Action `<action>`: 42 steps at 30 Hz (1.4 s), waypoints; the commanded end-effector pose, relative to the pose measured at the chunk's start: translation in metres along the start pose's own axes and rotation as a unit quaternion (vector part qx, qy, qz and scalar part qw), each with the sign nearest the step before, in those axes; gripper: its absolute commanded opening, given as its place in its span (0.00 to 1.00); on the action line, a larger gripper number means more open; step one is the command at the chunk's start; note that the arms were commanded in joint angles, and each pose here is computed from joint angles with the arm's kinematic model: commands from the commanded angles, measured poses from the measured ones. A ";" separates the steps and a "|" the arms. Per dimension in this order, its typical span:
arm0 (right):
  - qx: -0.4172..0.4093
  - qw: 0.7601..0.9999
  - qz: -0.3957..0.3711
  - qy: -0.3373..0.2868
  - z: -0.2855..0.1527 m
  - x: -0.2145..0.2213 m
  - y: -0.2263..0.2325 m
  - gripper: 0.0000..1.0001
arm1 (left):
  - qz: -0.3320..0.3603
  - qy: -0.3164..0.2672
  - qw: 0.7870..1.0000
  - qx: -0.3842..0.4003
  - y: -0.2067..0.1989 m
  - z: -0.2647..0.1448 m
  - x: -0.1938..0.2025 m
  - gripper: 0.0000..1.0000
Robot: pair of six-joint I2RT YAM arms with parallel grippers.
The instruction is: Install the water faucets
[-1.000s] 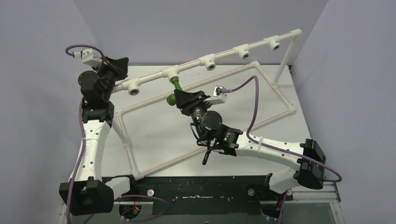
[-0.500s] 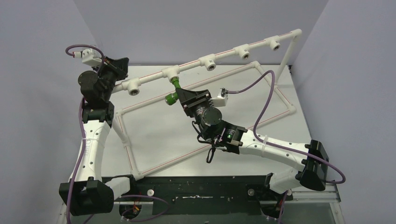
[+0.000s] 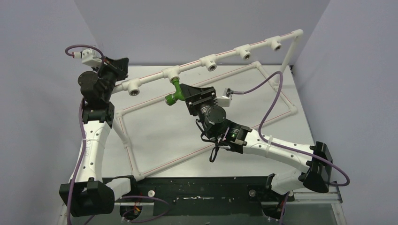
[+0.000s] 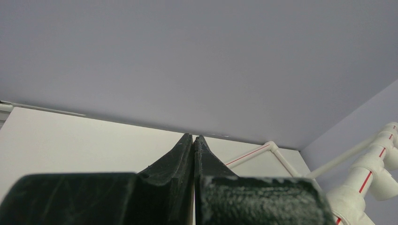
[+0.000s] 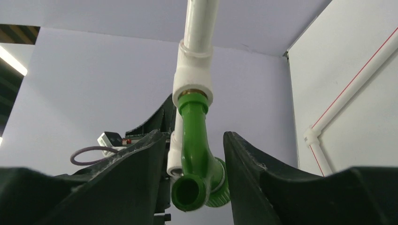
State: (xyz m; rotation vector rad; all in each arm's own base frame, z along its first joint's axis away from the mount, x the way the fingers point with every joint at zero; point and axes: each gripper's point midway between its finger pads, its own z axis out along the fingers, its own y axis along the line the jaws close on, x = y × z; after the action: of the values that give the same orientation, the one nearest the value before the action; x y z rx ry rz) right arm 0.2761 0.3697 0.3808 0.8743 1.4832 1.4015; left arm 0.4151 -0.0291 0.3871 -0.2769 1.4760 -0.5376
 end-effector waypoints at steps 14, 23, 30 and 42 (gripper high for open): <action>-0.065 0.993 -0.072 -0.060 -0.018 -0.054 0.046 0.77 | -0.060 0.242 0.957 -0.149 0.093 -0.033 0.159 0.00; -0.127 0.948 -0.289 -0.031 -0.035 -0.057 0.072 0.75 | -0.060 0.243 0.956 -0.150 0.093 -0.033 0.160 0.00; -0.211 0.837 -0.504 0.016 -0.052 -0.048 0.098 0.75 | -0.059 0.243 0.956 -0.151 0.094 -0.033 0.160 0.00; -0.259 0.571 -0.778 0.045 -0.059 -0.046 0.089 0.74 | -0.059 0.242 0.957 -0.150 0.093 -0.033 0.159 0.00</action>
State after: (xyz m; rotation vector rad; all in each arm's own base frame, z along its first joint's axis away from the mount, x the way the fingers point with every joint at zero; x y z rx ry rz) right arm 0.2366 0.3238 0.4687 -0.6094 1.2201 0.5474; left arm 0.4152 -0.0282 0.3872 -0.2785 1.4752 -0.5358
